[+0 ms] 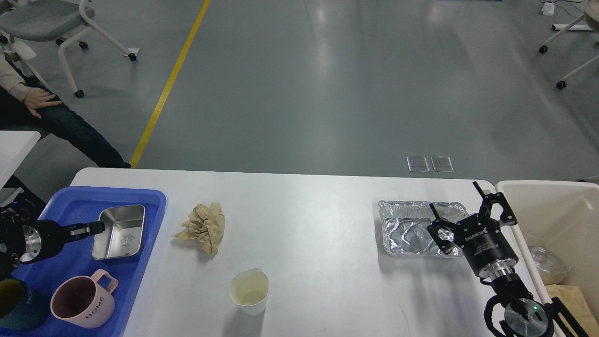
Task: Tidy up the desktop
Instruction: 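Release the steel box and retract the left gripper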
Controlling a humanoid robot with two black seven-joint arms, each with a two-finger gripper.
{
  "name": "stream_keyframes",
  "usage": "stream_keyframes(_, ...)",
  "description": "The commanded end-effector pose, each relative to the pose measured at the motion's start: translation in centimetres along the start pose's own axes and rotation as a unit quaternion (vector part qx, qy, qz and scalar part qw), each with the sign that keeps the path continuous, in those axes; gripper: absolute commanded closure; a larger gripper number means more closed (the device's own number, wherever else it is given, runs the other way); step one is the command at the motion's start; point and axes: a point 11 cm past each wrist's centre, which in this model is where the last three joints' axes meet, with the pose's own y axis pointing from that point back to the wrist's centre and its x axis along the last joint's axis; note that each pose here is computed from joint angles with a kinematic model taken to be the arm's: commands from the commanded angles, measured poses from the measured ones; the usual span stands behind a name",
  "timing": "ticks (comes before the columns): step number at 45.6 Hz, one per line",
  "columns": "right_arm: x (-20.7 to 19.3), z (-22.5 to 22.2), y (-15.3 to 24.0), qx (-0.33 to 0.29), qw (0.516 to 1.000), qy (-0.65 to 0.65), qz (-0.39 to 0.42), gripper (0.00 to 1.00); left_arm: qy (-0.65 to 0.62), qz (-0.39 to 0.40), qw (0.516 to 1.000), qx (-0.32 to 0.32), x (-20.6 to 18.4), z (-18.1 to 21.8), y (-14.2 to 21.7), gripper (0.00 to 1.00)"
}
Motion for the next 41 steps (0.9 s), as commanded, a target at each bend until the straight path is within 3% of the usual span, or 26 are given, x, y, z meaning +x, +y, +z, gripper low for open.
stream_keyframes(1,0.0,0.0,0.0,0.000,1.000,0.000,0.000,0.00,0.021,0.023,0.999,-0.013,2.2,0.5,0.7,0.06)
stream_keyframes(12,0.1,0.0,0.0,-0.001,1.000,0.001,0.006,0.00,0.087,0.074,0.989,-0.089,8.4,3.6,4.5,0.05)
stream_keyframes(17,0.0,0.1,0.0,-0.002,1.000,0.002,0.006,0.00,0.131,0.088,0.978,-0.133,9.3,5.2,6.0,0.05)
stream_keyframes(27,0.1,-0.1,0.0,-0.002,1.000,0.005,0.011,0.00,0.177,0.105,0.951,-0.230,7.9,9.9,9.6,0.05)
stream_keyframes(41,0.2,-0.2,0.1,-0.003,1.000,0.007,0.013,0.00,0.326,0.167,0.891,-0.268,4.3,14.1,7.8,0.05)
